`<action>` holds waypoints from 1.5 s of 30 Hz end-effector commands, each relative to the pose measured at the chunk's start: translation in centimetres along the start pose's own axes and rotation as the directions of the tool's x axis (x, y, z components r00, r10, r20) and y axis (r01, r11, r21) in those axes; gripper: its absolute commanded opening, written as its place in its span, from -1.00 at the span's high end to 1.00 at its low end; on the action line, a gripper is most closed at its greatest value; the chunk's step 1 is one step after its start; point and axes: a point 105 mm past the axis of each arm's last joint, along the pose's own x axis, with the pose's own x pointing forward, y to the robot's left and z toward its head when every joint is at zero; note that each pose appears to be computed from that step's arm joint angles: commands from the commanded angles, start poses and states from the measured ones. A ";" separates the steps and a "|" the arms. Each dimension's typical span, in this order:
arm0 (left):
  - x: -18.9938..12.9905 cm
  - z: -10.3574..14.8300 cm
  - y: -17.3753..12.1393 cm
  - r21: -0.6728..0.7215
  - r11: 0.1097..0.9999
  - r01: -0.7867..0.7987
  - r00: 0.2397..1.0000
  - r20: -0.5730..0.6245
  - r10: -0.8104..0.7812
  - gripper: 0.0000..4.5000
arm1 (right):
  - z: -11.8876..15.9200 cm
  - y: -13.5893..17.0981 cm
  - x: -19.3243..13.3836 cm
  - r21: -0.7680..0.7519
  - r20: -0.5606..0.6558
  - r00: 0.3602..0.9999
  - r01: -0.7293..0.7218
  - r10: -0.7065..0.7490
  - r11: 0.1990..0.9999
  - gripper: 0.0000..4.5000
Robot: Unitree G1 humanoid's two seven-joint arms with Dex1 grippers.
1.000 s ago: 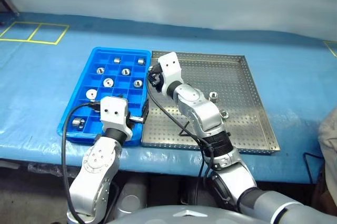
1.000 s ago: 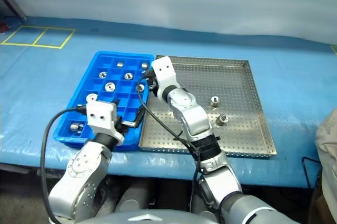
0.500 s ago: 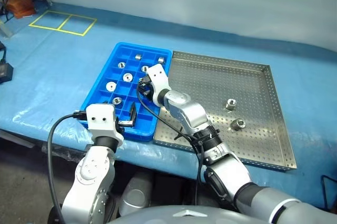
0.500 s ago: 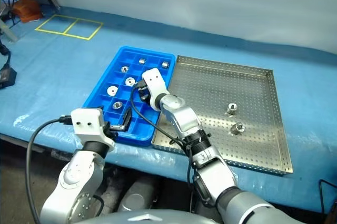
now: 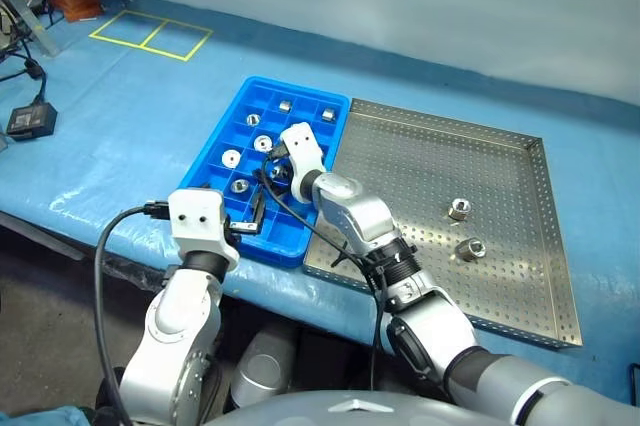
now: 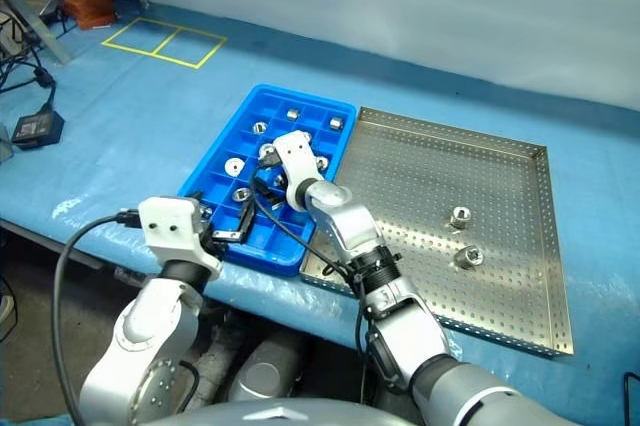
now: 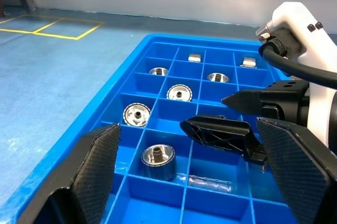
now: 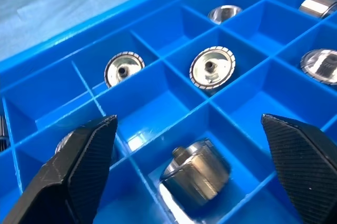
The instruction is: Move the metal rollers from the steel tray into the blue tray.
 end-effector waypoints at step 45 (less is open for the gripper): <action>-0.2 -2.5 -8.2 0.037 0.815 0.578 0.811 -0.139 -0.569 -1.00 | -3.1 -11.7 -8.9 0.079 -0.044 0.852 0.523 -0.521 0.849 0.23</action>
